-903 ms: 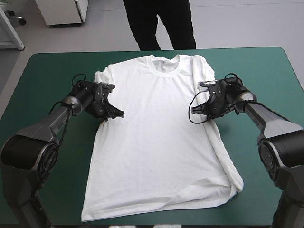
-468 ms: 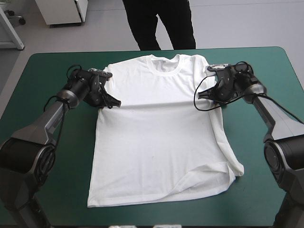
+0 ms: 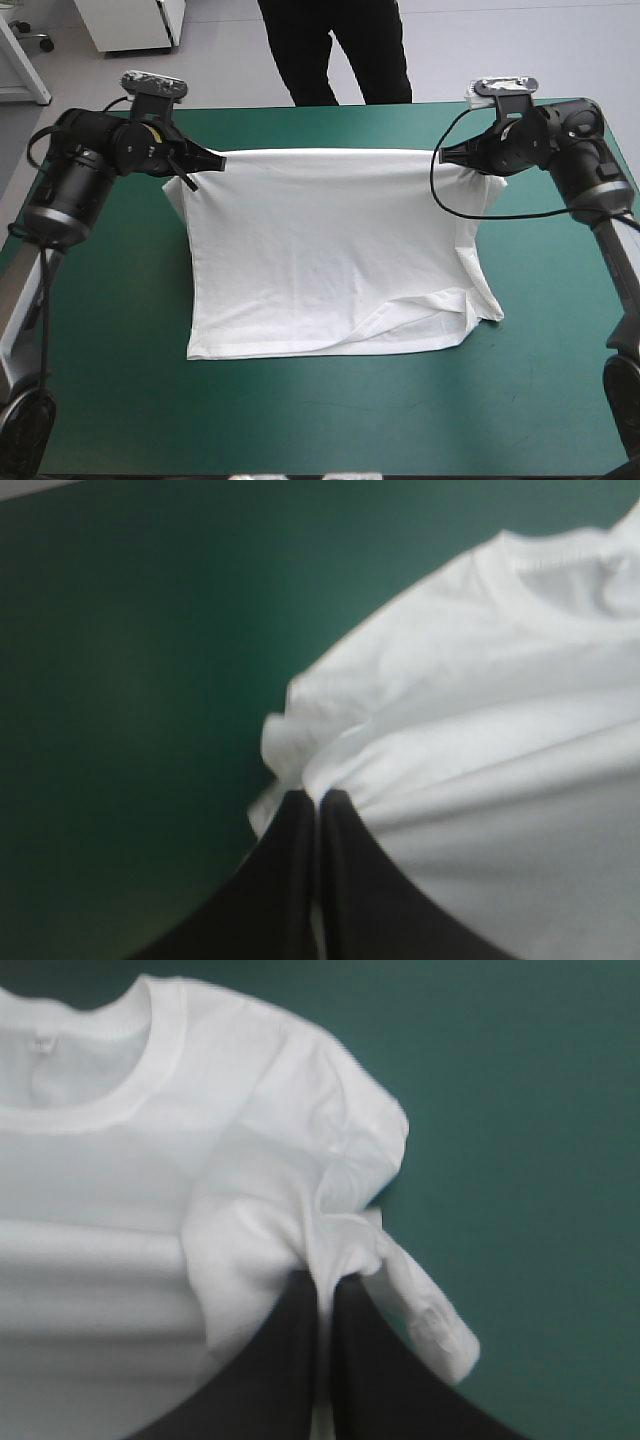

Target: Fold the cloth

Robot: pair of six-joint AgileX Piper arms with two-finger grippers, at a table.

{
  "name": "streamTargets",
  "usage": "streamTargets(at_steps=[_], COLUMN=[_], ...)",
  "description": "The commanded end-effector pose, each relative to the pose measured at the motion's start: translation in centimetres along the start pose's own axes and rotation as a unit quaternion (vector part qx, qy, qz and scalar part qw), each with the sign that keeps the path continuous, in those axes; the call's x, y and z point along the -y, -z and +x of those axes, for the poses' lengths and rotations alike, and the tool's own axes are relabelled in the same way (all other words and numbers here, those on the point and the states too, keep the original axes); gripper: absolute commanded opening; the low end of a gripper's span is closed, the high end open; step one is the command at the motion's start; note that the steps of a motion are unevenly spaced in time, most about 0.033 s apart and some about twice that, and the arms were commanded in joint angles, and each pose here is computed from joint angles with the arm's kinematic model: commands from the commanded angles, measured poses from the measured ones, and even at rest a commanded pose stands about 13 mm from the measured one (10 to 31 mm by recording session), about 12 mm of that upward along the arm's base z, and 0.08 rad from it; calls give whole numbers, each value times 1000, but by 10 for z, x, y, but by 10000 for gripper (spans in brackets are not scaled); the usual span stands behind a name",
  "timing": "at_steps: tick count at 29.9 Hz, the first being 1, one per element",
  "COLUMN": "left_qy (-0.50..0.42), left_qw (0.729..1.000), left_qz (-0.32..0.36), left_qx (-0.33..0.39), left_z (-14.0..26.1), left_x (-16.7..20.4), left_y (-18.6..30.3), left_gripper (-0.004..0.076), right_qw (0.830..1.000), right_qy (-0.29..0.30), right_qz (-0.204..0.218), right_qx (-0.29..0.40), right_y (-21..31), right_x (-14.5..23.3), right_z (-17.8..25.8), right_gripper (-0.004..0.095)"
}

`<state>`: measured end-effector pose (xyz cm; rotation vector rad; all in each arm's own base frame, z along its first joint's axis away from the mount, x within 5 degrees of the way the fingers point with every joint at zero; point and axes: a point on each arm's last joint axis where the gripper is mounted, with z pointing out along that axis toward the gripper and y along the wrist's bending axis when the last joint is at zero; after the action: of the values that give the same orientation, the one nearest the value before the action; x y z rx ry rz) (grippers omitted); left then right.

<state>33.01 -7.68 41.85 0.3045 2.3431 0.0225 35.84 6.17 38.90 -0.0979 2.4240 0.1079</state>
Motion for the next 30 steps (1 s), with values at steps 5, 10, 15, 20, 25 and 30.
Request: streamTargets(at_steps=[5, 10, 15, 20, 25, 30], left_qy=[15, 25, 35, 40, 46, 49], left_qw=[989, 978, 963, 954, 951, 953], left_qz=[-2, 29, 46, 55, 73, 74], left_qx=[144, 203, 262, 293, 296, 290], left_z=[-9, -3, 4, 9, 10, 1], left_x=[-10, -9, -10, -11, -9, -7], left_y=[104, 149, 193, 218, 220, 205], left_gripper=[-9, -9, -9, -9, -9, -9], right_qw=[991, 983, 974, 966, 958, 952], right_qy=[10, 13, 7, 2, 2, -1], right_qz=[3, -15, -43, -66, -77, -83], right_qx=[134, 182, 223, 250, 275, 293], right_y=[103, 149, 188, 213, 230, 226], right_x=[5, 3, -1, -3, -5, -6], right_z=[-11, -5, 5, 14, 13, 5], right_gripper=[-17, -17, -17, -17, -17, -17])
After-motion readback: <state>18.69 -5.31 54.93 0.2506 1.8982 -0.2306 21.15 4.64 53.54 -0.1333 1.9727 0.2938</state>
